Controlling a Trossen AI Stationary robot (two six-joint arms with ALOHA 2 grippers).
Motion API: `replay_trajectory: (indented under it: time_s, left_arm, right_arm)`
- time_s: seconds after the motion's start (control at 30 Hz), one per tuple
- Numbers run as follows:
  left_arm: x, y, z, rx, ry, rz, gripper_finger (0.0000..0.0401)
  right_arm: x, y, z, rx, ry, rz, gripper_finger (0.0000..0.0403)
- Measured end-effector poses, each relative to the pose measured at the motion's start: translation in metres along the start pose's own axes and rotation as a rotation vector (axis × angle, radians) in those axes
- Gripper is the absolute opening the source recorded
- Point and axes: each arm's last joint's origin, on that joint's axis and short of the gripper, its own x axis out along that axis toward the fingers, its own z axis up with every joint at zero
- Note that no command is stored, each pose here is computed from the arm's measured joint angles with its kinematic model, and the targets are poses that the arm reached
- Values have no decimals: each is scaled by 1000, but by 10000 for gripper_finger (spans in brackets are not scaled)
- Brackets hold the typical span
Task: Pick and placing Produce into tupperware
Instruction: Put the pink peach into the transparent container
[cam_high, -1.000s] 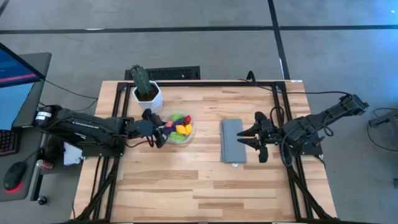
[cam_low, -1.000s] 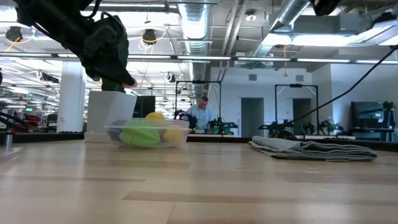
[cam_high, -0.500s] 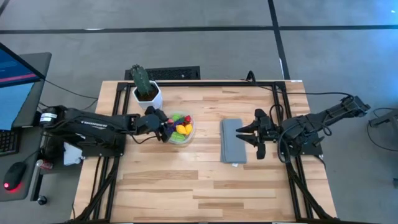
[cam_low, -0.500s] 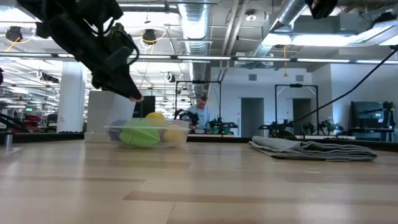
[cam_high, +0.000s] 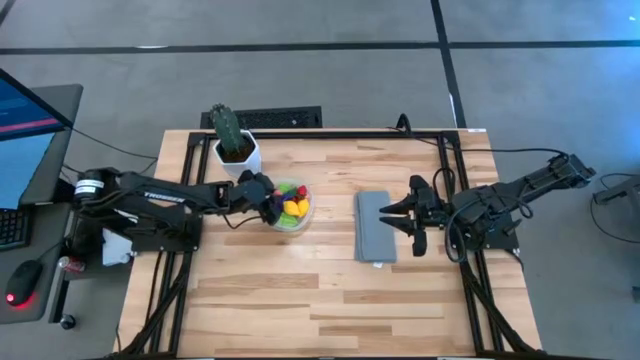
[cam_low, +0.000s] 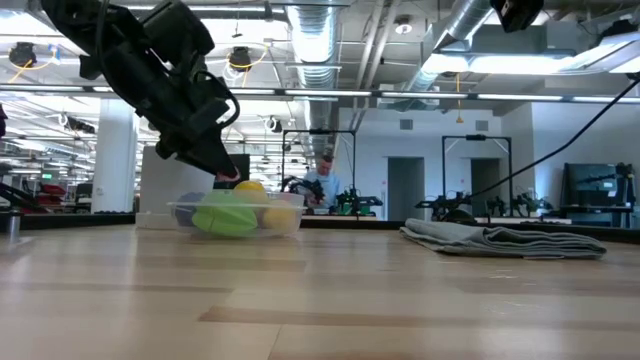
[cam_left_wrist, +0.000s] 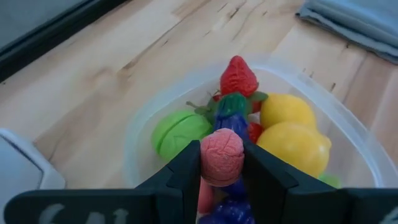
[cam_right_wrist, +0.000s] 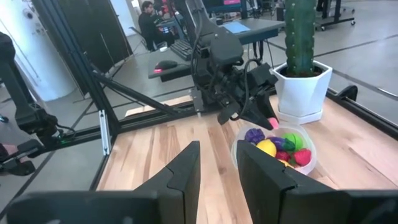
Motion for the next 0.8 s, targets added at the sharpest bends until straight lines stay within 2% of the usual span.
replay_trajectory:
  time_s: [0.8]
  left_arm:
    - [2,1,3,8,-17,0,93]
  right_arm:
    - [0,0,0,-27,0,0,127]
